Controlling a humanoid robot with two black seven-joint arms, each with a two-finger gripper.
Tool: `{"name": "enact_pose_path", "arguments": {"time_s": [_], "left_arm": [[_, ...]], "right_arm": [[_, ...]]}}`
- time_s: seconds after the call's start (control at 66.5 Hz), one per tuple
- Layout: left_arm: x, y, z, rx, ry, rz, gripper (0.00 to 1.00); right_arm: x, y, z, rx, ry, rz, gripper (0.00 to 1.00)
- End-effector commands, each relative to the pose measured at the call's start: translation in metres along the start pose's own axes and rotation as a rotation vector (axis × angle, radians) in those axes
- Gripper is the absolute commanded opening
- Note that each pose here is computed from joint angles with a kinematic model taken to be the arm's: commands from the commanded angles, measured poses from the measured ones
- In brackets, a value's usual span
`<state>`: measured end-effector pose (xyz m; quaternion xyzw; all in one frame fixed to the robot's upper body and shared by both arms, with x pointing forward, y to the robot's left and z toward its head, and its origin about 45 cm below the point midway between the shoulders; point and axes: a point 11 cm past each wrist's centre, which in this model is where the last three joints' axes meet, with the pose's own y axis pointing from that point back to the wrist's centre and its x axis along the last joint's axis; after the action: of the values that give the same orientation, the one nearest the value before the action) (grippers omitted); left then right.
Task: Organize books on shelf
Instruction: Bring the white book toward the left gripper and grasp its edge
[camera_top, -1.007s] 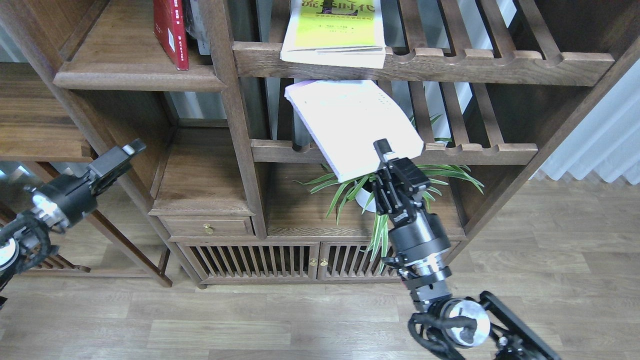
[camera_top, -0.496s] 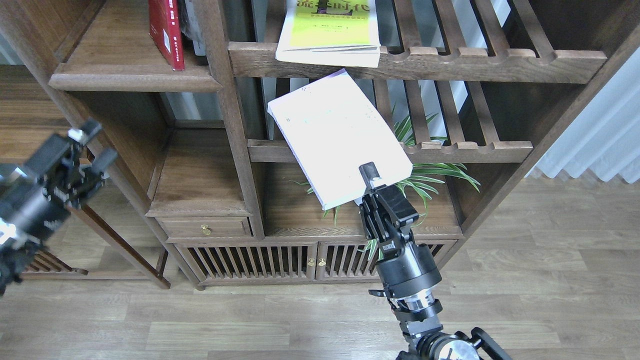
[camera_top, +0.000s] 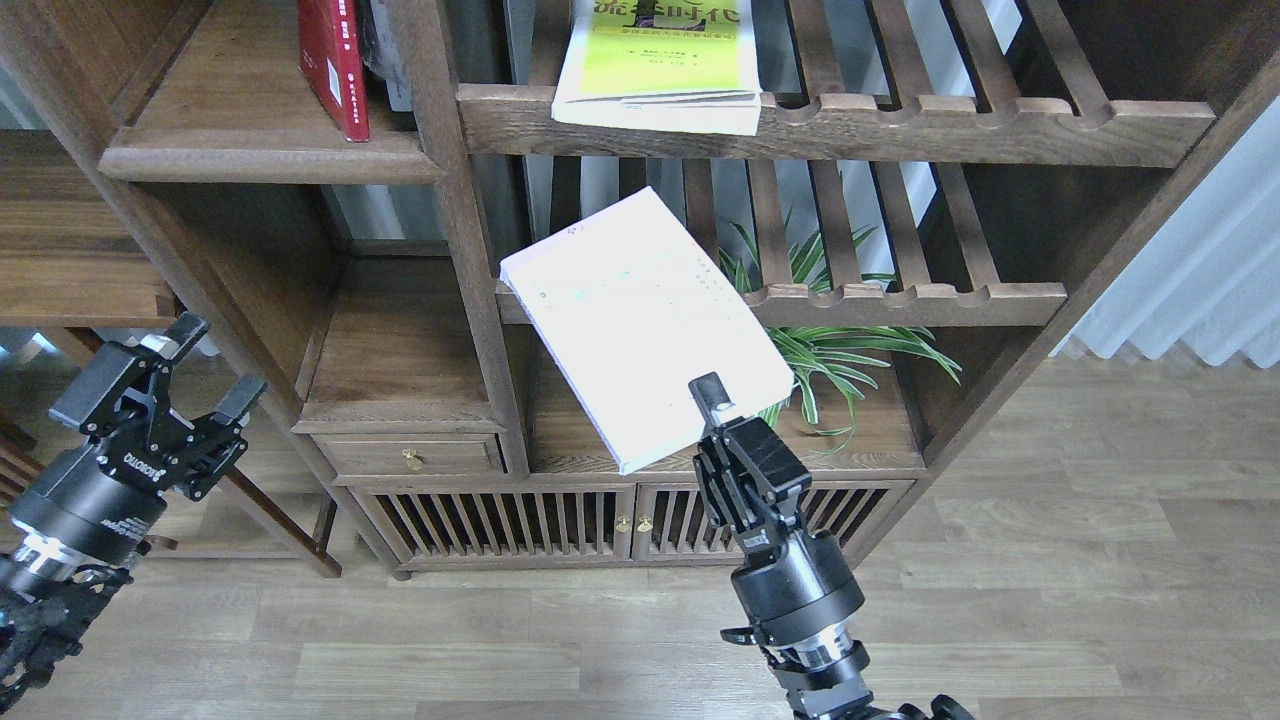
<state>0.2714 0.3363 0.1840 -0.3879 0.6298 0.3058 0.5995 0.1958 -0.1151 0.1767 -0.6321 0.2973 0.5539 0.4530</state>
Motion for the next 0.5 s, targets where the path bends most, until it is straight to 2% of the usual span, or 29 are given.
{"name": "enact_pose_path", "arguments": {"time_s": [0.0, 0.481], "left_arm": [[0.008, -0.002, -0.010, 0.030, 0.021, 0.021, 1.00], [0.002, -0.020, -0.018, 0.077, 0.003, -0.006, 1.00]], "right_arm": [[-0.001, 0.001, 0.003, -0.008, -0.011, -0.028, 0.08], [0.021, 0.011, 0.029, -0.108, -0.034, 0.037, 0.09]]}}
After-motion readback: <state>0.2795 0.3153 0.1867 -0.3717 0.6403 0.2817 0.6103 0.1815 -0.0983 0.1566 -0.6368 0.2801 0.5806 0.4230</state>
